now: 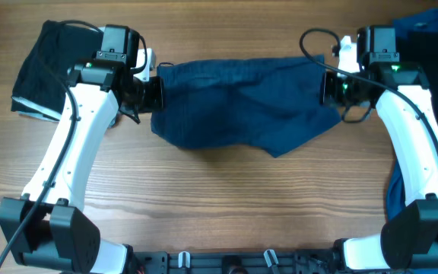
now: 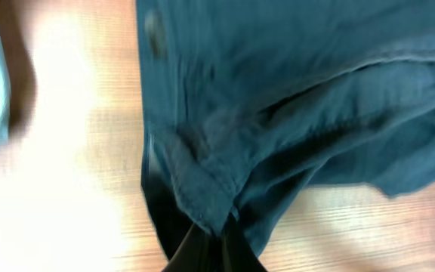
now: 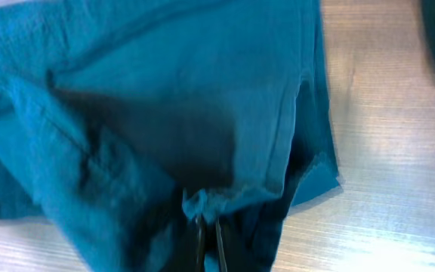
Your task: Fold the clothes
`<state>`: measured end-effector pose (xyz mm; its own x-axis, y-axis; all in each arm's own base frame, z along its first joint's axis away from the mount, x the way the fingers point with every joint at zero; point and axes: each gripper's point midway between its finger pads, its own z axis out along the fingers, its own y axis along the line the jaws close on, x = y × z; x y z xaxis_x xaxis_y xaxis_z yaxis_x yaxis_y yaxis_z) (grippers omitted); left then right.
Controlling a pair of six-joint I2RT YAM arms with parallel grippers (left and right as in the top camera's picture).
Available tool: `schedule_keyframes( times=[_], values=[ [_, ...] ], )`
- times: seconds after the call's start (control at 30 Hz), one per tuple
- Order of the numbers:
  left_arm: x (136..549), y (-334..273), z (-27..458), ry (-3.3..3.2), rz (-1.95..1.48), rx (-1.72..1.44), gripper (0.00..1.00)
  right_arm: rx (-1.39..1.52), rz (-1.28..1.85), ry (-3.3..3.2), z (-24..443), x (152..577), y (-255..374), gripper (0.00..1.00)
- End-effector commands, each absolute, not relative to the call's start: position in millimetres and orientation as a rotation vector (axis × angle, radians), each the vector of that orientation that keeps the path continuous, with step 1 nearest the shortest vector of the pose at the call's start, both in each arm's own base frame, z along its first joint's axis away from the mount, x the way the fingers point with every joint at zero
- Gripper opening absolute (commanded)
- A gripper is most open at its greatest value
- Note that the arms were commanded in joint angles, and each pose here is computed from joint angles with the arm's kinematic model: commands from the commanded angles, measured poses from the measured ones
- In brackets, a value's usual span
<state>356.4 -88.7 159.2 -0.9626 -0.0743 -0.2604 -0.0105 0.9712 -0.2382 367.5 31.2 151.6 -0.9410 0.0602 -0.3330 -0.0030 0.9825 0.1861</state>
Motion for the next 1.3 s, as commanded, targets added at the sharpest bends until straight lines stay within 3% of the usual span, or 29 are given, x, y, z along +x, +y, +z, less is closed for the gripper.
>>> schedule_keyframes(
  times=[0.0,0.27,0.53,0.67,0.8,0.97,1.03,1.07,1.1,1.13,1.17,1.27],
  values=[
    [330,-86,159,2.944,-0.342,-0.210,0.04,0.099,0.279,2.920,149,330,32,0.04],
    [271,-84,155,3.181,-0.351,-0.373,0.04,0.304,0.234,3.187,154,252,26,0.04],
    [224,-79,174,3.288,-0.304,-0.466,0.04,0.448,0.184,3.062,202,206,20,0.04],
    [202,-95,183,3.307,-0.285,-0.388,0.04,0.468,0.169,3.148,183,179,20,0.04],
    [175,-112,160,3.401,-0.187,-0.320,0.04,0.547,0.225,3.226,156,164,28,0.04],
    [112,-115,106,3.615,-0.030,-0.291,0.04,0.604,0.216,3.236,155,160,27,0.04],
    [89,-109,95,3.690,0.031,-0.291,0.08,0.612,0.209,3.235,155,160,27,0.19],
    [80,-105,92,3.720,0.066,-0.297,0.21,0.612,0.210,3.234,155,160,27,0.43],
    [73,-101,92,3.747,0.095,-0.293,0.42,0.610,0.211,3.233,156,160,27,0.53],
    [69,-98,93,3.764,0.119,-0.296,0.53,0.571,0.216,3.222,158,164,27,0.56],
    [67,-97,95,3.772,0.132,-0.300,0.55,0.551,0.218,3.185,163,173,26,0.59],
    [76,-102,101,3.727,0.063,-0.266,0.52,0.406,0.277,3.010,202,214,29,0.55]
  ],
)
